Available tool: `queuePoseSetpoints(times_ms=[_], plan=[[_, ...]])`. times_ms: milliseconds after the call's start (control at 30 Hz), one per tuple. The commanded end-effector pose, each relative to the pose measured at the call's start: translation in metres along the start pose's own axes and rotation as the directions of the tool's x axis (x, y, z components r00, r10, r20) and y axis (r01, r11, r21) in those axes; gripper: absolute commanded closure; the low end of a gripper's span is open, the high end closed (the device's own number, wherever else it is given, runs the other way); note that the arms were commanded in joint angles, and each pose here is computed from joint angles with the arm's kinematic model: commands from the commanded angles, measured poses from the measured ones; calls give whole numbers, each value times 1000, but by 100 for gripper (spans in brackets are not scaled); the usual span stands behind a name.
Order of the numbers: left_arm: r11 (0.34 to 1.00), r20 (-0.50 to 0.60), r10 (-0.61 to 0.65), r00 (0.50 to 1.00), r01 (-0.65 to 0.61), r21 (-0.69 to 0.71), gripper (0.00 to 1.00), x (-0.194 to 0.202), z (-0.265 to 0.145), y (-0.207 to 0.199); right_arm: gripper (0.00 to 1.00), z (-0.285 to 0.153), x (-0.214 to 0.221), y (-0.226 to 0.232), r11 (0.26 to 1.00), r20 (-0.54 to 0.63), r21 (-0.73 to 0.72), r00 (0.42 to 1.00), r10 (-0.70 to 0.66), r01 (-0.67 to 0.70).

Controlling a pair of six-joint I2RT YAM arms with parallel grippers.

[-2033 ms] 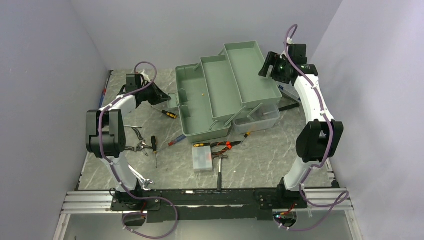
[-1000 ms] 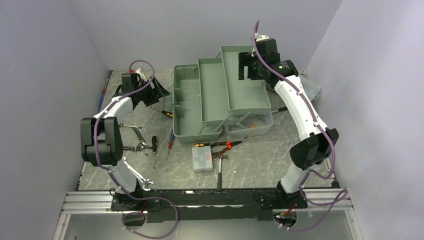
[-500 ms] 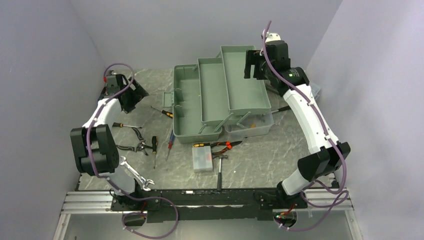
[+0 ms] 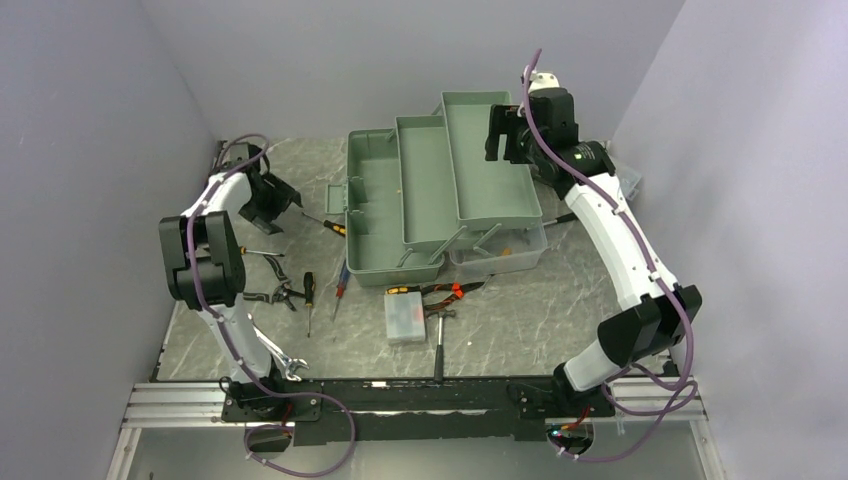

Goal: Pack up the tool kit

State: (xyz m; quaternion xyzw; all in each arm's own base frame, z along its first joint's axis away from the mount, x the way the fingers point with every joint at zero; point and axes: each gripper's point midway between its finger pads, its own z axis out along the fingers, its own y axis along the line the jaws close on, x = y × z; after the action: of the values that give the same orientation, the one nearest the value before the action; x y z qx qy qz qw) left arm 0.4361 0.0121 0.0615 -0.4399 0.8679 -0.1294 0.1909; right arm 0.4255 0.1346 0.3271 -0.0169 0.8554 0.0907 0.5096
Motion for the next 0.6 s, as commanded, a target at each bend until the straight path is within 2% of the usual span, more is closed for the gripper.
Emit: queuePoseSetpoints(times_ms=[0,233,367,467,567], plan=[[993,44,-45,998,49,-110,23,-10,-21,-8,16,-19,-26,8,999,100,-46,995,27,-23],[989,4,-45,999,46,-141,21,-3,-15,-16,17,-23,-24,16,995,96,-95,995,35,-25],[991,-1,-23,1000,22,-133,21,8,-25,-24,17,-17,-13,30,987,5,-158,1000,23,-22],[990,53,-19,998,26,-136,21,5,-40,-20,15,-9,-2,18,996,-51,-84,999,13,-18],[994,131,12,991,2,-106,20,1,-64,-17,14,-12,-3,0,1000,-21,1,1000,20,-20]])
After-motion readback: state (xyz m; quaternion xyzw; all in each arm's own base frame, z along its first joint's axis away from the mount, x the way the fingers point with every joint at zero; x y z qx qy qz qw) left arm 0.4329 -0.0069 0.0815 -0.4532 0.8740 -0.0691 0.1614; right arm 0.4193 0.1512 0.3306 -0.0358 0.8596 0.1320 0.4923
